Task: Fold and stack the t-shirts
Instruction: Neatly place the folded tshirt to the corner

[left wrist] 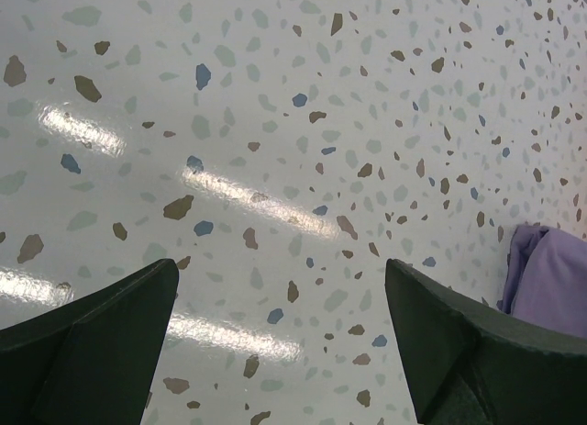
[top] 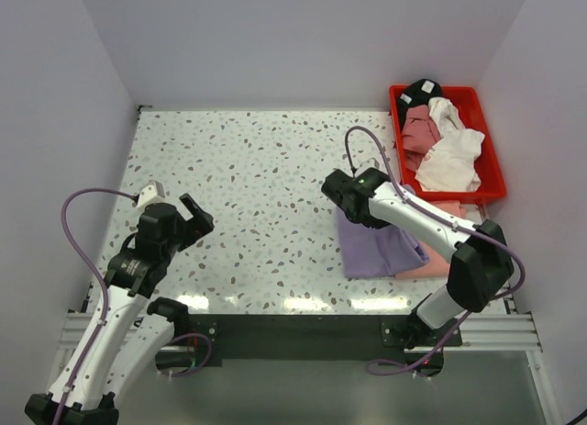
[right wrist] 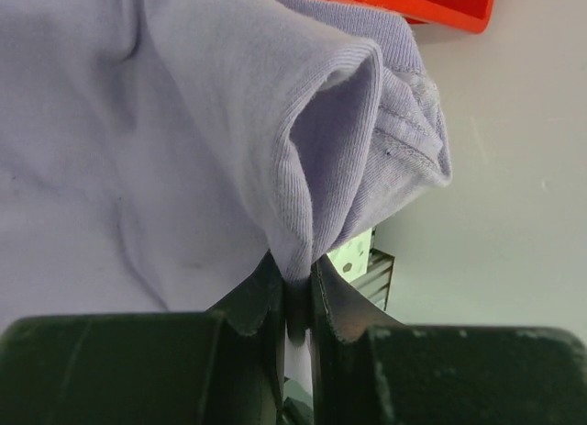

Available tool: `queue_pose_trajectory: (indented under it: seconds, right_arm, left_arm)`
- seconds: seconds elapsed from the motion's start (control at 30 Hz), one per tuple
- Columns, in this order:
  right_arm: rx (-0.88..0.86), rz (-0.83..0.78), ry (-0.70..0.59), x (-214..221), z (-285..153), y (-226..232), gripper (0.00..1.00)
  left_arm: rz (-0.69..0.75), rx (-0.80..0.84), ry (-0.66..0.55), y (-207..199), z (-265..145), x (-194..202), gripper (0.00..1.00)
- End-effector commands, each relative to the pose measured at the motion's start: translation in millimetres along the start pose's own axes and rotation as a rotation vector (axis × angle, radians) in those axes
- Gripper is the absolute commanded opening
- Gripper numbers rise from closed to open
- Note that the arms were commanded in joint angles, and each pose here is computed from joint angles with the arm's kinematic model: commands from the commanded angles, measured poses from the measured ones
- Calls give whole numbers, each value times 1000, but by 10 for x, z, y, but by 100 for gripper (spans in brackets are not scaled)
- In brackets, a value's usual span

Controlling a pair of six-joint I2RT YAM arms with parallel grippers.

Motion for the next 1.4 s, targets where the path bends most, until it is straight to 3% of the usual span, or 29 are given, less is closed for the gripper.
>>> queue_pose_trajectory:
  seconds: [0.0, 0.23, 0.4, 0.67, 1.37]
  right_arm:
    - [32, 35, -93, -165, -169, -328, 0]
    - [9, 32, -175, -279, -245, -564, 0]
    - [-140, 86, -196, -282, -255, -617, 0]
    - [-300, 47, -226, -226, -465, -680, 0]
    - [-336, 91, -188, -108, -776, -1118, 0]
  left_arm:
    - [-11, -2, -21, -5, 11, -42, 100]
    - [-10, -3, -20, -4, 22, -37, 100]
    - [-10, -3, -20, -2, 19, -37, 100]
    - [-13, -8, -22, -1, 23, -42, 100]
    - [-18, -8, -28, 8, 23, -45, 100]
Point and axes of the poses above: each gripper's point midway between its finger pads, its own z axis out along the fingers, its own y axis along the line the jaws close on, x = y × z, the point moved 3 cm from there along -z, back along the fingers, and after that the axes turned 1 degree about z, right-handed, at the moved point
